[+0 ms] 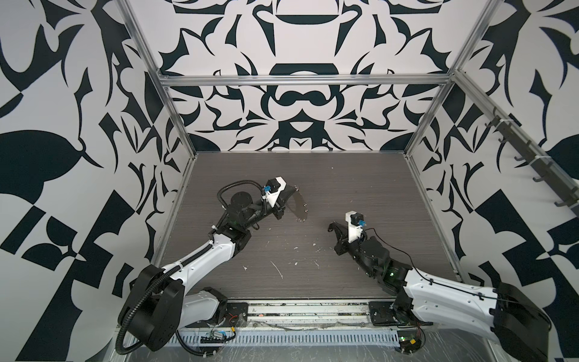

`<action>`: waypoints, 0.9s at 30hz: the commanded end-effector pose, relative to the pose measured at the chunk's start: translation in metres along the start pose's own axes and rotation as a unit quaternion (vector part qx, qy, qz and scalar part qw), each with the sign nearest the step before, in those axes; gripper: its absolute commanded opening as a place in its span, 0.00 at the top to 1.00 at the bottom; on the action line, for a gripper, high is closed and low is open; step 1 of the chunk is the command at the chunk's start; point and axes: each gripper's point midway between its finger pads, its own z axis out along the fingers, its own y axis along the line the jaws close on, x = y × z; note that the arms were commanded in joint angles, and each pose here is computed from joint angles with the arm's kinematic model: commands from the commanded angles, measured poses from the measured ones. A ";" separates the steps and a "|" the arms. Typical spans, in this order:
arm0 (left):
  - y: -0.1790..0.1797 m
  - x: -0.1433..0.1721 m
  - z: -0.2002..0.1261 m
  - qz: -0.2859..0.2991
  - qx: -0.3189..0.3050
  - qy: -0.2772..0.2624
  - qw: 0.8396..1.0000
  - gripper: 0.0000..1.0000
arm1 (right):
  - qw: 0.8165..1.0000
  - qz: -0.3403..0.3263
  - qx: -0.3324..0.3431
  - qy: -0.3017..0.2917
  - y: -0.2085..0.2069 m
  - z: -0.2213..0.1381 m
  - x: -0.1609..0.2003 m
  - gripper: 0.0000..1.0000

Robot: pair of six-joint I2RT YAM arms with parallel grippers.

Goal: Attach keys to a key ring
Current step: Pick up the key from the bottom-center of the table, then insert the key into the keyring.

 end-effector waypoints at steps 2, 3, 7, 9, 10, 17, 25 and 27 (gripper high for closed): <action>-0.017 -0.021 0.000 0.026 0.056 -0.031 0.998 1.00 | 0.997 0.042 0.018 -0.062 -0.010 -0.014 -0.031 1.00; -0.021 -0.021 0.001 0.026 0.068 -0.031 0.997 1.00 | 0.997 0.043 0.016 -0.068 -0.011 -0.017 -0.034 1.00; -0.035 -0.024 0.001 0.028 0.111 -0.035 0.993 1.00 | 0.995 0.036 0.008 -0.088 -0.009 -0.032 -0.053 1.00; -0.044 -0.024 0.000 0.037 0.128 -0.037 0.990 1.00 | 0.995 0.031 0.003 -0.096 -0.008 -0.037 -0.062 1.00; -0.048 -0.025 0.001 0.042 0.136 -0.039 0.989 1.00 | 0.995 0.025 -0.005 -0.098 -0.005 -0.039 -0.066 1.00; -0.085 -0.020 0.003 0.090 0.187 -0.034 0.978 1.00 | 0.993 -0.041 -0.087 -0.066 0.036 -0.038 -0.082 1.00; -0.107 -0.013 0.005 0.134 0.201 -0.025 0.970 1.00 | 0.990 -0.066 -0.114 -0.052 0.053 -0.030 -0.084 1.00; -0.111 -0.012 0.005 0.137 0.206 -0.026 0.968 1.00 | 0.987 -0.072 -0.131 -0.052 0.058 -0.031 -0.082 1.00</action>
